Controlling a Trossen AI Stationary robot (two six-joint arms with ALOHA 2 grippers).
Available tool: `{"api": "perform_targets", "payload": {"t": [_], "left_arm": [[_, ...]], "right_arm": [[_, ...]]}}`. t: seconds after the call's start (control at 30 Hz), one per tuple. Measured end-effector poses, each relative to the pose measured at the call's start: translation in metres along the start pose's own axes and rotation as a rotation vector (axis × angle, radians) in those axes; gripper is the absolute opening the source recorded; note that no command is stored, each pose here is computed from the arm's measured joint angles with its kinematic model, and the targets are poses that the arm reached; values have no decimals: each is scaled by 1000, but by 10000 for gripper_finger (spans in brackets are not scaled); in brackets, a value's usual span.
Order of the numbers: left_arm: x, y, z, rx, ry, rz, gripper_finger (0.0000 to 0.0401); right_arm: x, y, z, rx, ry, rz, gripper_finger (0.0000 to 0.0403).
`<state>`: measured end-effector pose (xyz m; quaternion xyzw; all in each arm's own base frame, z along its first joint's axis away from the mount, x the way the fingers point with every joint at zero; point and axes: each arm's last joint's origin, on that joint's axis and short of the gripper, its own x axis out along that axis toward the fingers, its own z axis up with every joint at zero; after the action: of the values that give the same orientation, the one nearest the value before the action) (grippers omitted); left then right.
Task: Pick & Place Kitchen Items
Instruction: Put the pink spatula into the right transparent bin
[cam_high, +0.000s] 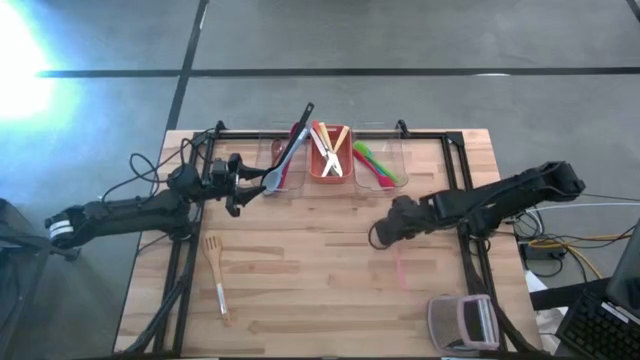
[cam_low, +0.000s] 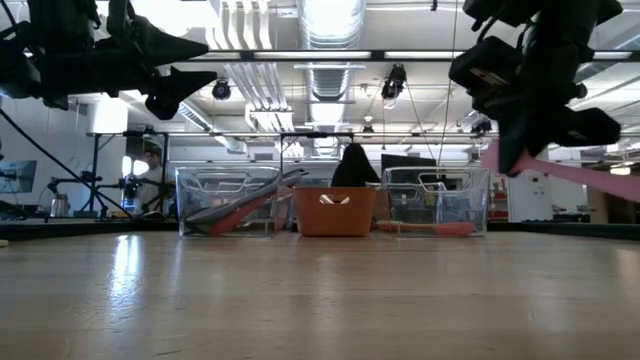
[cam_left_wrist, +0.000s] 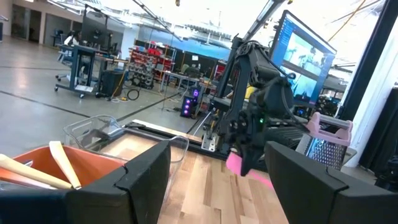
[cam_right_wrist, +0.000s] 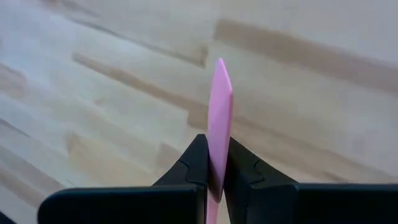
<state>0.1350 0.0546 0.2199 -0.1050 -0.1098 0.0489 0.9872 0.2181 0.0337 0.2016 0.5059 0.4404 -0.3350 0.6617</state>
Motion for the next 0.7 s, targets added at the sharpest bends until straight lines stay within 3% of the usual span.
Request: {"api": "perform_targets", "payload": {"t": [0.3, 0.7], "left_arm": [[0, 0, 0, 0, 1, 1, 263], [0, 0, 0, 5, 3, 2, 263]], "right_arm": [[-36, 25, 40, -144, -197, 79, 12], [-110, 53, 114, -303, -431, 33, 12]]}}
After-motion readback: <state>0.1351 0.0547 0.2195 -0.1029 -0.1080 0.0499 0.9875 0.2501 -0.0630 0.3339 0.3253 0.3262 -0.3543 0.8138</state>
